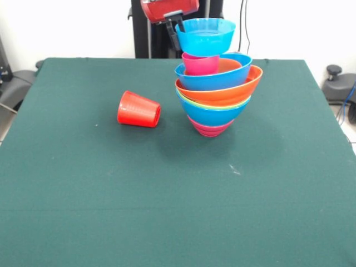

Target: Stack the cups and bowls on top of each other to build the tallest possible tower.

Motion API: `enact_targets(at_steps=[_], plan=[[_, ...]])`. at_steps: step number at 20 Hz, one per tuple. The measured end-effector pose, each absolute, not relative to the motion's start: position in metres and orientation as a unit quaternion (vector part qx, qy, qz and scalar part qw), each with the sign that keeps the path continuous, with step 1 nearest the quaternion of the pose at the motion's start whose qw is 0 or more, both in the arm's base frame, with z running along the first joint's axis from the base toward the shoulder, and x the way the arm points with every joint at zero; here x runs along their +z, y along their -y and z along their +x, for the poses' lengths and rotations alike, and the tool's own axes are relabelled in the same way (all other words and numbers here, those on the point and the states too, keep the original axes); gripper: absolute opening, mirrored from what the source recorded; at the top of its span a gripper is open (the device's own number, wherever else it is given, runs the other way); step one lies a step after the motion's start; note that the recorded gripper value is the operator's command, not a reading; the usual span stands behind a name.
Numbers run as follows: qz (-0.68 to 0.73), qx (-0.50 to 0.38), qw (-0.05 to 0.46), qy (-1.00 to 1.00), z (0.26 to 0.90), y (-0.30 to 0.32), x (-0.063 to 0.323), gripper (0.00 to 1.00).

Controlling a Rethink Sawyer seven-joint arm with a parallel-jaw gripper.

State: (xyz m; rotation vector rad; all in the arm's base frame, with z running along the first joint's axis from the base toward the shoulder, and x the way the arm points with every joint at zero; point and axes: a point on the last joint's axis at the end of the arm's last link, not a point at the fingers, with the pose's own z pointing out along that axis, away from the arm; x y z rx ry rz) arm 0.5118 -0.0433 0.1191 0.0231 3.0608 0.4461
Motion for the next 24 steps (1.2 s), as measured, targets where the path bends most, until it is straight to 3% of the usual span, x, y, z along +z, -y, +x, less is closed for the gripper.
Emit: enact_targets(at_steps=[24], plan=[[-0.015,0.144,0.021,-0.989,0.513,0.02,0.119,0.0]])
